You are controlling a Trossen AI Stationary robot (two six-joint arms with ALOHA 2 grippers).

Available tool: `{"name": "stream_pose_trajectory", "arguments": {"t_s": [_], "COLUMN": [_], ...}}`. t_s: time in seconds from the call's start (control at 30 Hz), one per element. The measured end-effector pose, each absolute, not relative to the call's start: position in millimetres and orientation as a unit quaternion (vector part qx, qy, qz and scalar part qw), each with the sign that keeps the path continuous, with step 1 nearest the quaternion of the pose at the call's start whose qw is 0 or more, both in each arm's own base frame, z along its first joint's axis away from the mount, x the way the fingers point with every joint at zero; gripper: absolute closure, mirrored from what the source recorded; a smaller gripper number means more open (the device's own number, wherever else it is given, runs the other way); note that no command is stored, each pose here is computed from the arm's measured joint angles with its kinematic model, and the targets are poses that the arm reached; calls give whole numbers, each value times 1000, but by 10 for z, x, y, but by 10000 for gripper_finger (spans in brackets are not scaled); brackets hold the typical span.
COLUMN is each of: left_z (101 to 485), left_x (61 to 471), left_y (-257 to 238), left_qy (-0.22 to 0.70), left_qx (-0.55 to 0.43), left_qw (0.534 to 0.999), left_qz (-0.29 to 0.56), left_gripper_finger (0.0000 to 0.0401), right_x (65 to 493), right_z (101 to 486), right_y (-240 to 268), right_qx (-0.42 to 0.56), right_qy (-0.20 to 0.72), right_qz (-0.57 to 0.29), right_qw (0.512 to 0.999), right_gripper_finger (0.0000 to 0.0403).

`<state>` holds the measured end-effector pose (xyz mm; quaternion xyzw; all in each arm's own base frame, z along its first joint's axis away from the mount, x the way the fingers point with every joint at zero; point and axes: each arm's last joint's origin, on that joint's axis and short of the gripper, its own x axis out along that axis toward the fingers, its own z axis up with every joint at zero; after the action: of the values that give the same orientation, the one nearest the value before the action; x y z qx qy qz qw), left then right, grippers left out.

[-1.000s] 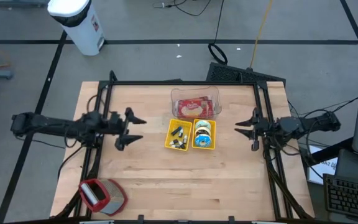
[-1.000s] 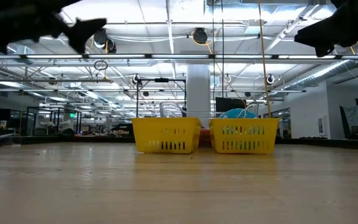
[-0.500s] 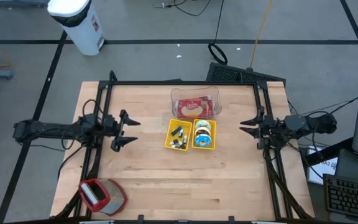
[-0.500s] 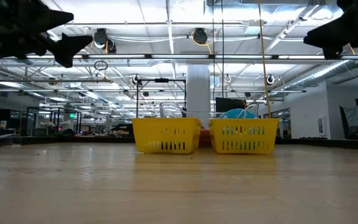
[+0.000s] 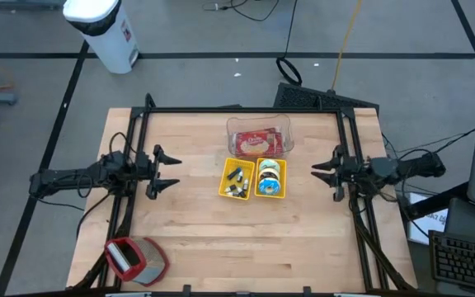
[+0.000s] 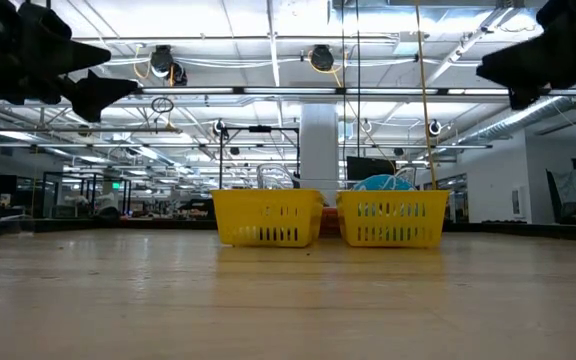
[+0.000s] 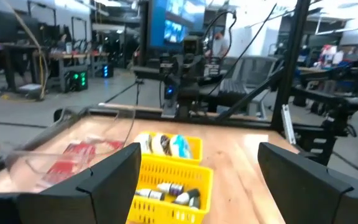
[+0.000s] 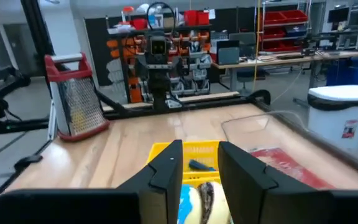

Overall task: Pick & Place Food Item
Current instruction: Return to Home Position

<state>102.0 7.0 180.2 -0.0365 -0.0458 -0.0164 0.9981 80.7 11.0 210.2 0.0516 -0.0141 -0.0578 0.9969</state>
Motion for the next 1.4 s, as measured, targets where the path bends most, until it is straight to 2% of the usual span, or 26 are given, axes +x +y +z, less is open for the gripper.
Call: {"name": "stream_pose_trajectory", "arguments": {"t_s": [0.23, 0.33, 0.5, 0.67, 1.4], "left_z": [1811, 1804, 1771, 1770, 1773], "left_x": [1012, 1013, 1017, 1017, 1016], "left_y": [71, 72, 71, 71, 71], "left_qy": [-51, -48, -31, -30, -31], "left_qx": [-16, -1, 5, -29, -25], "left_qw": [998, 999, 999, 999, 999], "left_qz": [-13, -11, -12, -13, -13], "left_gripper_finger": [89, 90, 91, 91, 91], "right_x": [901, 940, 949, 952, 952], "right_z": [1777, 1675, 1724, 1721, 1743], "right_y": [151, 165, 193, 195, 194], "right_qx": [43, 56, 61, 53, 55], "right_qy": [24, 8, -23, -22, -33], "right_qz": [-34, -26, 19, 20, 20], "right_qw": [998, 998, 998, 998, 998], "right_gripper_finger": [312, 312, 312, 312, 312]}}
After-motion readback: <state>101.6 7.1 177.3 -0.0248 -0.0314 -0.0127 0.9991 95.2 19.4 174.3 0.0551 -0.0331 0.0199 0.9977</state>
